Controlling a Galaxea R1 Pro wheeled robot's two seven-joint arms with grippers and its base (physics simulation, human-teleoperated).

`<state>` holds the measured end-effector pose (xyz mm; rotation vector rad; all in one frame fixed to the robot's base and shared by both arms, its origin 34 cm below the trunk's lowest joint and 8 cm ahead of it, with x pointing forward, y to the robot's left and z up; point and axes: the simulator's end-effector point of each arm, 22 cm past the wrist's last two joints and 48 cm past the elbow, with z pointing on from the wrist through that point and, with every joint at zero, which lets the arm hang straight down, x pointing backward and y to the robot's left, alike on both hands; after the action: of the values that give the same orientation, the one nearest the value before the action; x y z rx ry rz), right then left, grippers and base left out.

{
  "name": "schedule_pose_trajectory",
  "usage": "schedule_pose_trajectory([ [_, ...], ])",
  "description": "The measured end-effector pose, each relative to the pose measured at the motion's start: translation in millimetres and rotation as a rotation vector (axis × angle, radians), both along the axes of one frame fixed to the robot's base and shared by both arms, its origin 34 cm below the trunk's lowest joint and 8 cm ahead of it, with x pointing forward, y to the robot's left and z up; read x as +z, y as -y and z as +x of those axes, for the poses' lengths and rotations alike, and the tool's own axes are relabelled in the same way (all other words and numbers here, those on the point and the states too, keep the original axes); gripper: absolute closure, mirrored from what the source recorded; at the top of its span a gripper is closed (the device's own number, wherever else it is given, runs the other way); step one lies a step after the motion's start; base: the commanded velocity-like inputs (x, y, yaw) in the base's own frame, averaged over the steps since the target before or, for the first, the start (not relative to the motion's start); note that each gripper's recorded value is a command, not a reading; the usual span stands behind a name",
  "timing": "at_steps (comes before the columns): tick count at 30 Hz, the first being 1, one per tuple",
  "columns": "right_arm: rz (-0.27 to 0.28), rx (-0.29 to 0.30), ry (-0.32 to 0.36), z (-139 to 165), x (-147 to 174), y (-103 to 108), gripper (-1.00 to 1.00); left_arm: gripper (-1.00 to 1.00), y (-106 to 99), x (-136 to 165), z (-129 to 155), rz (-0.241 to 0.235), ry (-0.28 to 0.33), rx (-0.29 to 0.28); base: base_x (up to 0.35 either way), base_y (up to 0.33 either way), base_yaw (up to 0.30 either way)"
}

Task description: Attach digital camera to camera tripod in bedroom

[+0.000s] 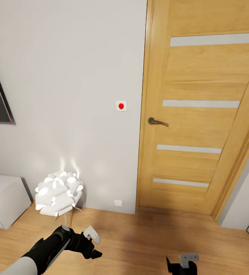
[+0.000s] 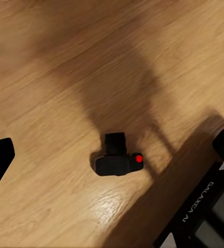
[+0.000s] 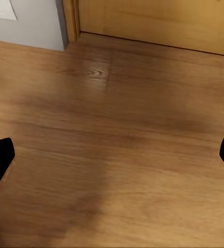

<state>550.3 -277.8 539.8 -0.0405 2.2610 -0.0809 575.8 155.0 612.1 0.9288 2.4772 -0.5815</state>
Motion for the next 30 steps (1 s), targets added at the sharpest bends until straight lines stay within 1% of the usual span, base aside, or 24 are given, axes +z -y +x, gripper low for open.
schedule_pose_trajectory([
  [3,0.002,0.002,0.053,6.6,3.7,-0.5,-1.00,-1.00,1.1,-4.0,0.6,-0.002,0.004,-0.002,0.000,0.000,0.000],
  [4,0.003,0.005,0.102,11.6,10.0,-0.7,-1.00,-1.00,2.9,-2.9,2.8,-0.005,0.013,-0.005,0.000,0.000,0.000],
  [8,0.004,0.008,0.140,9.7,6.3,0.1,-1.00,-1.00,3.1,-7.3,5.1,-0.006,0.024,-0.005,0.000,0.000,0.000],
  [23,-0.005,0.007,0.135,-0.2,-26.2,7.1,-1.00,-1.00,4.1,-34.5,2.7,-0.004,0.027,-0.009,0.000,0.000,0.000],
  [30,-0.007,0.003,0.117,-7.9,-45.1,8.6,-1.00,-1.00,3.4,-47.9,1.4,-0.003,0.028,-0.008,0.000,0.000,0.000],
])
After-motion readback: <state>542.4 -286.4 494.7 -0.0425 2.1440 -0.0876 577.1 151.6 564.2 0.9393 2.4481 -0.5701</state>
